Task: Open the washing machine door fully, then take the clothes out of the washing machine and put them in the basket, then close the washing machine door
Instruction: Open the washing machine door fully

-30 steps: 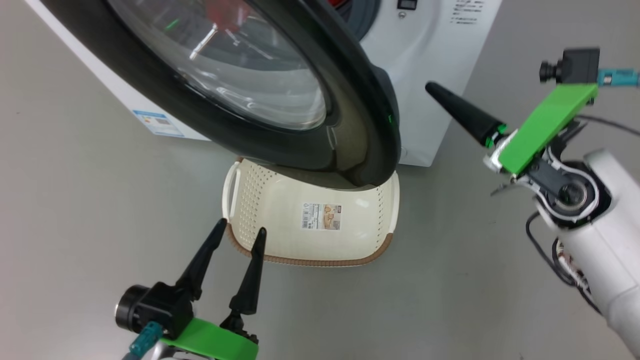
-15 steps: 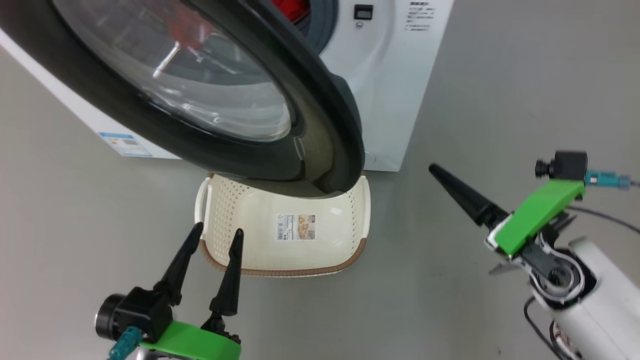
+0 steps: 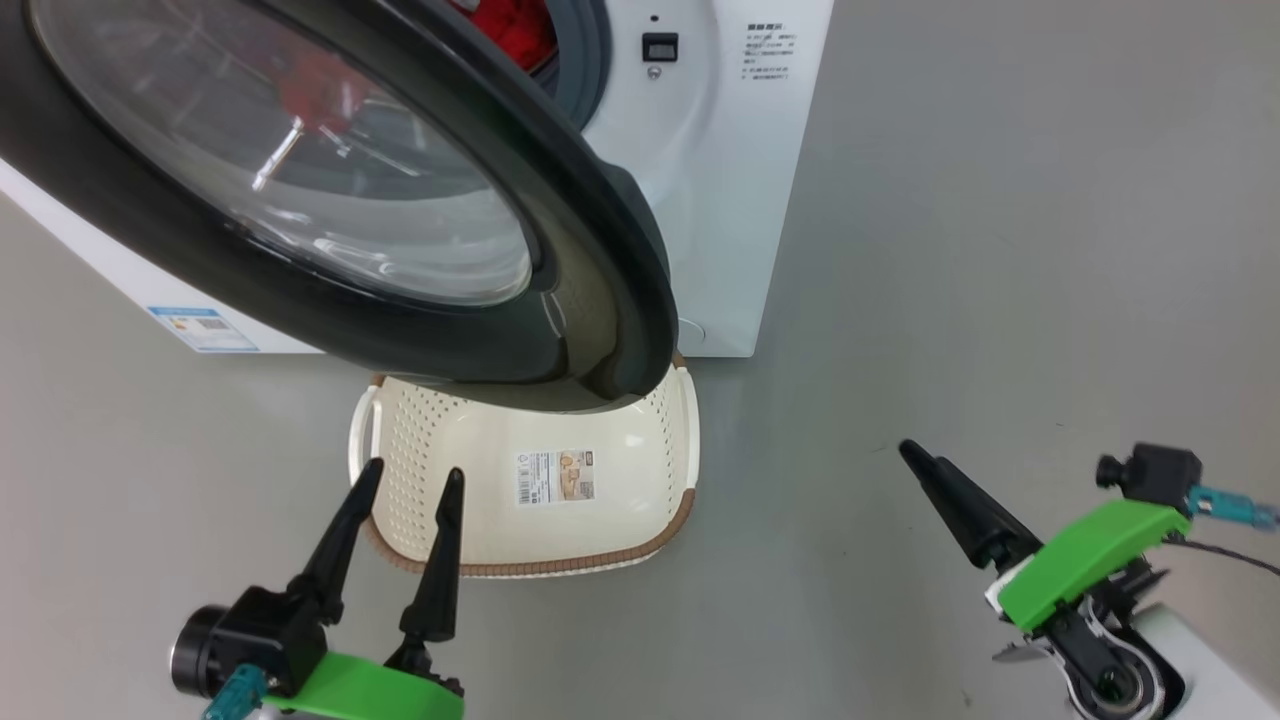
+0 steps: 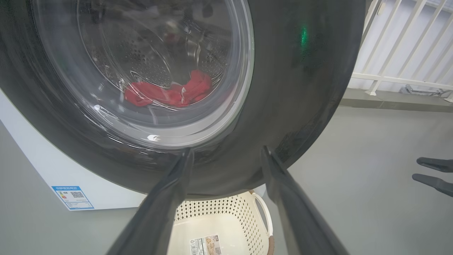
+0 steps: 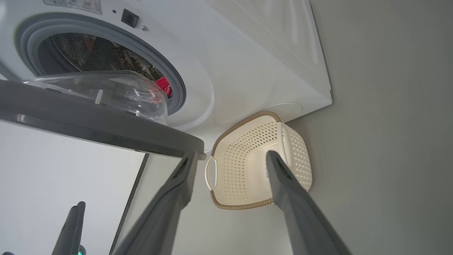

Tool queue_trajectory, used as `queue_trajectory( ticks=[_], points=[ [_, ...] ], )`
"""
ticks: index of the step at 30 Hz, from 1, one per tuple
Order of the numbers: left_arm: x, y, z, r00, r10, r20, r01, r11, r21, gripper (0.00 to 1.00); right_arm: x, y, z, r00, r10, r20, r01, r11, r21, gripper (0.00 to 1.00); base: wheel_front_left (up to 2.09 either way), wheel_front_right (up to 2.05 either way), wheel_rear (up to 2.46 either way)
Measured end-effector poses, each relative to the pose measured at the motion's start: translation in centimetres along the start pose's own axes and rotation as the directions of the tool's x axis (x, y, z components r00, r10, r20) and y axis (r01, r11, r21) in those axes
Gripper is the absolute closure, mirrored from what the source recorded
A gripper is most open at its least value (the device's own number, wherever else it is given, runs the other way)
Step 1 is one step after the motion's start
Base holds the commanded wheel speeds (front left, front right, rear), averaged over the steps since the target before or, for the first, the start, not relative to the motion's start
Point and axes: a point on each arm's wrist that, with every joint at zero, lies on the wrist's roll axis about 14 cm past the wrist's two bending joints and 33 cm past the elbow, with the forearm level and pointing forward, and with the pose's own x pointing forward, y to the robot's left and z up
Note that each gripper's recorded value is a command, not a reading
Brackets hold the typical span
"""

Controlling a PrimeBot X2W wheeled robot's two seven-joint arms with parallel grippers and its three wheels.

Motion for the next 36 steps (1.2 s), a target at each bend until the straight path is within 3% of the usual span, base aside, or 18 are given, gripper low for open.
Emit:
queue_trajectory(
  ticks=[6, 9, 16, 24, 31, 36],
  points=[
    [-0.4, -0.1, -0.4, 1.0, 0.0, -0.012, 0.0, 1.0, -0.003, 0.0, -1.7, -2.0, 0.5, 0.994, -0.047, 0.095, 0.057, 0.993, -0.103, 0.0, 0.0, 0.0, 0.0],
    [-0.4, 0.0, -0.2, 1.0, 0.002, -0.007, -0.002, 1.0, -0.003, 0.0, -2.2, -2.3, 0.4, 0.994, -0.045, 0.104, 0.065, 0.976, -0.205, 0.0, 0.0, 0.0, 0.0],
    [-1.0, 0.2, -0.3, 1.0, 0.012, -0.013, -0.012, 1.0, -0.005, 0.0, -3.0, -2.5, 1.9, 0.988, -0.026, 0.152, 0.087, 0.908, -0.41, 0.0, 0.0, 0.0, 0.0],
    [-1.1, 0.7, 0.1, 1.0, 0.026, -0.002, -0.026, 1.0, -0.003, 0.0, -4.5, -1.3, 3.7, 0.963, 0.023, 0.269, 0.135, 0.821, -0.554, 0.0, 0.0, 0.0, 0.0],
    [-1.1, 1.0, 0.1, 0.999, 0.034, -0.002, -0.034, 0.999, 0.004, 0.0, -5.9, 0.0, 5.7, 0.922, 0.059, 0.383, 0.206, 0.763, -0.613, 0.0, 0.0, 0.0, 0.0],
    [-1.0, 1.1, 0.3, 0.999, 0.036, 0.007, -0.036, 0.999, 0.005, 0.0, -7.1, 0.5, 7.3, 0.883, 0.07, 0.465, 0.266, 0.741, -0.616, 0.0, 0.0, 0.0, 0.0]
  ],
)
